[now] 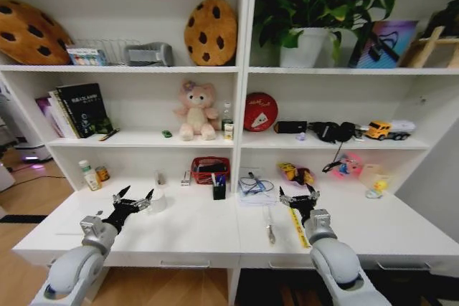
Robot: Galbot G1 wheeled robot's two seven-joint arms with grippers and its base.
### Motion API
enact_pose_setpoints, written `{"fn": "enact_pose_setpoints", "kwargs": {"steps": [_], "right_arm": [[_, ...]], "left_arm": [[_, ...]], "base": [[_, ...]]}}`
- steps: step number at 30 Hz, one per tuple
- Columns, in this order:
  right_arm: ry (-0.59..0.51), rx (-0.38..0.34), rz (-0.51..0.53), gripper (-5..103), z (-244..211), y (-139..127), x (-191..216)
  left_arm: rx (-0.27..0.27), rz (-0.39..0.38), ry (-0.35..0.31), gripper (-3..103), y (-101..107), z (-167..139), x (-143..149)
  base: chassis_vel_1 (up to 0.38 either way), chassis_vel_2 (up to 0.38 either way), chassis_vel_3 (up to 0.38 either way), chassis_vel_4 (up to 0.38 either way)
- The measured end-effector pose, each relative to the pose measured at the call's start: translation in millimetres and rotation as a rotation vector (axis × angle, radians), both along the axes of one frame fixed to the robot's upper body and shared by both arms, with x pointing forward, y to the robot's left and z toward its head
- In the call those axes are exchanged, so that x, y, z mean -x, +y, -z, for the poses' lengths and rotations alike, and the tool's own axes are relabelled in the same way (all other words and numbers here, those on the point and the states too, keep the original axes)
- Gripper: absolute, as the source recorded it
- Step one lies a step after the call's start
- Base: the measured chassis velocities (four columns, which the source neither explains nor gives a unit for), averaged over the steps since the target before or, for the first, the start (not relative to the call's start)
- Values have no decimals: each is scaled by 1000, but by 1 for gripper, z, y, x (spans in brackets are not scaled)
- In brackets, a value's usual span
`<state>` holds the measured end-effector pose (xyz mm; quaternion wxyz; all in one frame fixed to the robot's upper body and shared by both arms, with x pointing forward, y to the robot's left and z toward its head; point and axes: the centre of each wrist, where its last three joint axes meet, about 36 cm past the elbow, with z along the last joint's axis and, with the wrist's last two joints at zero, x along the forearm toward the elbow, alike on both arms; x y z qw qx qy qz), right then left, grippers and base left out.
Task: Organize the objects on the table.
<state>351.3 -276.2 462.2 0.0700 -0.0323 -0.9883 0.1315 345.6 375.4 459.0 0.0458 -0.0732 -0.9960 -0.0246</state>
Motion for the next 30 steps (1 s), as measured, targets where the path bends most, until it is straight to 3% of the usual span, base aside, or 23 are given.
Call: {"fn": "enact_pose_setpoints", "kwargs": {"steps": [18, 30], "right_arm": [[-5, -12, -4, 100, 3, 3, 1], [-18, -15, -11, 100, 11, 4, 1]], "left_arm": [[0, 0, 0, 100, 0, 0, 0], [0, 0, 0, 100, 0, 0, 0]], "base": [[301, 308, -306, -304], [75, 74, -77, -74]]}}
